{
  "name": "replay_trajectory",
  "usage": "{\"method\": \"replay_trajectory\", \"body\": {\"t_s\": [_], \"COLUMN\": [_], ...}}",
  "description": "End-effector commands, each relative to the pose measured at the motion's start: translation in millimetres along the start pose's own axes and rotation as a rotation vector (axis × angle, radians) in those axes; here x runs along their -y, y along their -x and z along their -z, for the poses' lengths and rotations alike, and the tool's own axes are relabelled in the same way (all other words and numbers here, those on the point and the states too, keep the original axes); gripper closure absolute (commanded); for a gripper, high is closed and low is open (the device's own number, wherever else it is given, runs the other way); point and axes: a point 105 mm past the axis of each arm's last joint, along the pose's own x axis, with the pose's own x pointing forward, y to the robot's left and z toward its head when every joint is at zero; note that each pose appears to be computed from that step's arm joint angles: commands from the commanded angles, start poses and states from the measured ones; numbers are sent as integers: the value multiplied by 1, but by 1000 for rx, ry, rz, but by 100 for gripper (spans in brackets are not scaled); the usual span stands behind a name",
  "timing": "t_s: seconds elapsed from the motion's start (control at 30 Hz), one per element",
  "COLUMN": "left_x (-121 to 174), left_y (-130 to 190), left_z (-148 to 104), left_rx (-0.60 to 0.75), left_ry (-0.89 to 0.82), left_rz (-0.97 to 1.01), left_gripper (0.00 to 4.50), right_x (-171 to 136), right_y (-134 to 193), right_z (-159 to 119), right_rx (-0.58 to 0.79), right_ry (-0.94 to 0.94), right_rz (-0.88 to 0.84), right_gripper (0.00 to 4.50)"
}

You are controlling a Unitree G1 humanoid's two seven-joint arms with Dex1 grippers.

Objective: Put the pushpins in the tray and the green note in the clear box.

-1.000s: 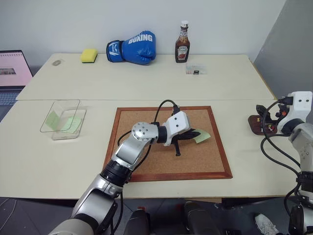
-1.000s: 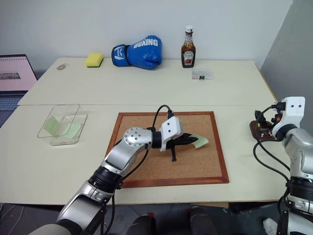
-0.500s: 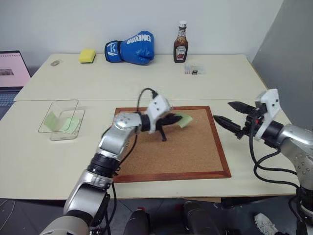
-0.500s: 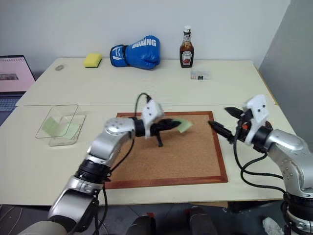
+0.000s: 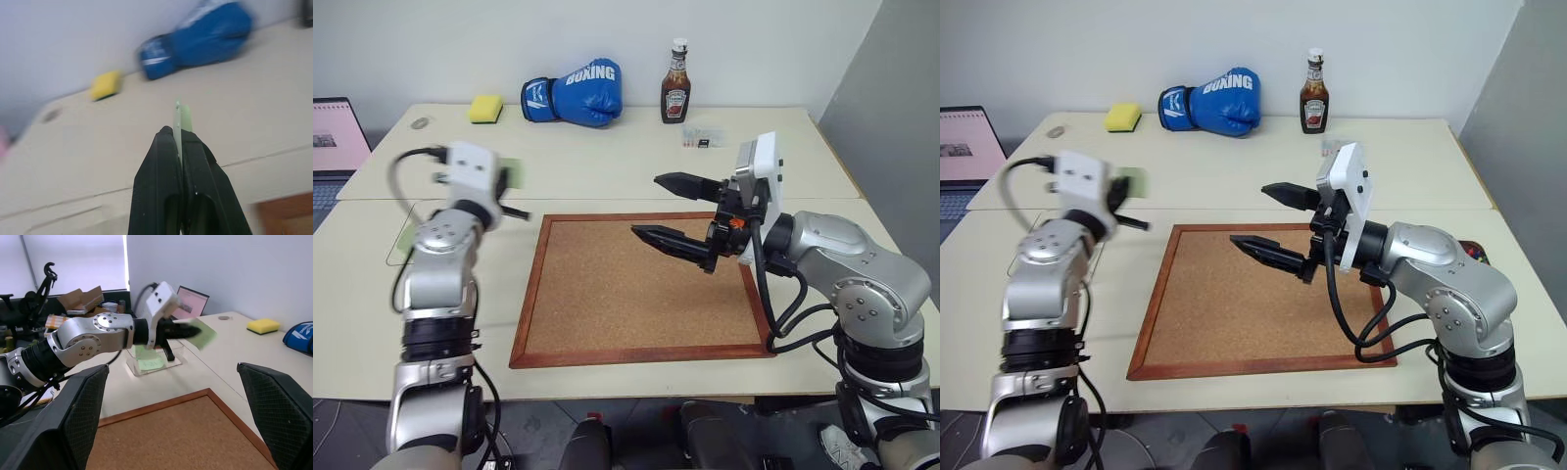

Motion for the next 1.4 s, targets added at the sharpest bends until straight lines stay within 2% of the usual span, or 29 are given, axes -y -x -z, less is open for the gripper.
{"method": "replay_trajectory", "body": {"t_s": [0.03, 0.2, 0.23, 0.3, 0.47, 0.6, 0.63, 0.67, 0.7, 0.8, 0.93, 1.03, 1.2, 1.4], "left_x": [-53, -56, -54, -47, -42, -40, -36, -28, -19, 16, 56, 90, 141, 172], "left_y": [16, 27, 27, 25, 19, 12, 10, 7, 6, 5, 13, 25, 58, 93], "left_z": [0, 37, 41, 46, 45, 35, 31, 22, 14, -9, -24, -24, -7, 15], "left_rx": [1, -137, -150, -163, -150, -115, -97, -59, -26, 74, 142, 137, 98, 14], "left_ry": [-21, 84, 99, 164, 161, 149, 143, 142, 129, 93, 130, 177, 232, 279], "left_rz": [-302, -381, -377, -347, -308, -293, -278, -241, -199, -63, 69, 168, 303, 370], "left_gripper": [450, 450, 410, 380, 290, 209, 203, 170, 160, 88, 15, 6, 6, 6], "right_x": [-4, 0, 0, 0, -1, 2, 4, 7, 9, 16, 26, 40, 58, 45], "right_y": [-4, -3, -3, -3, -2, 1, 2, 4, 5, 13, 27, 43, 81, 107], "right_z": [-11, -6, -6, -6, -6, -6, -6, -6, -5, 0, 12, 29, 67, 89], "right_rx": [41, 26, 26, 28, 27, 26, 25, 24, 23, 21, -5, -68, -173, -209], "right_ry": [21, 25, 25, 23, 22, 24, 26, 27, 27, 13, 19, 94, 141, 118], "right_rz": [-48, -55, -55, -52, -40, -11, 2, 21, 41, 119, 279, 474, 844, 1020], "right_gripper": [4, 4, 0, 0, 0, 0, 0, 0, 0, 0, 0, 0, 0, 0]}}
